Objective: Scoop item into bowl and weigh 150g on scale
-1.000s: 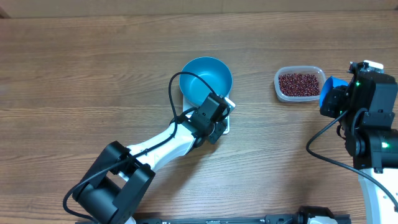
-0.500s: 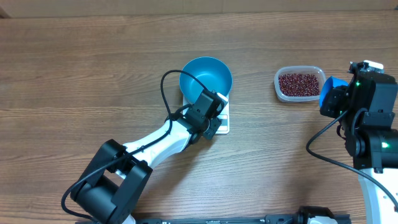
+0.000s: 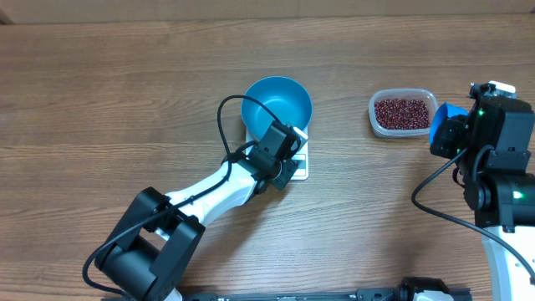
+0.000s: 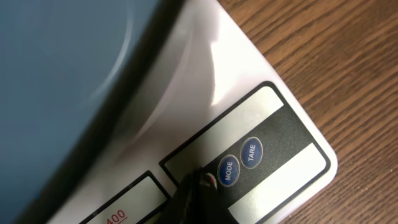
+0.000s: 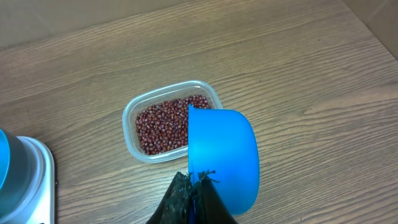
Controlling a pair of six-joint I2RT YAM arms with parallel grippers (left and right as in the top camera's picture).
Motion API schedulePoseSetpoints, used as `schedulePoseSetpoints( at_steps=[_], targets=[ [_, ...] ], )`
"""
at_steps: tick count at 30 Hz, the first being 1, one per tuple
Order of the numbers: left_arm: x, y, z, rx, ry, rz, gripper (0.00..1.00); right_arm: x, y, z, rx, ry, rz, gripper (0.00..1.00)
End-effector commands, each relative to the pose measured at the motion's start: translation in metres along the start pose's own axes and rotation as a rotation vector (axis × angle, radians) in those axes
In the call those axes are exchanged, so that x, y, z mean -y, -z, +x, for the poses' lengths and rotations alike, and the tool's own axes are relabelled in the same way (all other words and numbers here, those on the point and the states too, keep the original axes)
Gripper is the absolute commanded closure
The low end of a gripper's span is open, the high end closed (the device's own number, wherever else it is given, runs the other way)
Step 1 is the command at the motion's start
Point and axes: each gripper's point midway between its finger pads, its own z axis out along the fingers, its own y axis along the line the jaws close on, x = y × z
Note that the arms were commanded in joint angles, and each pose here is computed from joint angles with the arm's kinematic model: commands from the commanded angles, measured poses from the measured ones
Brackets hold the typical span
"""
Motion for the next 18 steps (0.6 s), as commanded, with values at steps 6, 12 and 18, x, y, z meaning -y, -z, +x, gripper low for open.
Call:
schedulePoseSetpoints(
  at_steps=[6,12,18],
  targets=[
    [0.0076,-0.0064,0.0106,-0.027,-0.045,0.039,0.96,-0.0007,0.0073,-0.0127,0.036,-0.011,-0.008,0.96],
    [0.0075,-0.0064,0.0102,-0.025,-0.044,0.039,0.96,-0.0007,0.0073,-0.0127,0.036,-0.011,-0.008,0.96],
    [0.0076,-0.008,0.0105,-0.025,-0.044,0.039,0.95,-0.0008,0.0073,-0.0127,0.036,-0.01,-0.008,0.96]
  ],
)
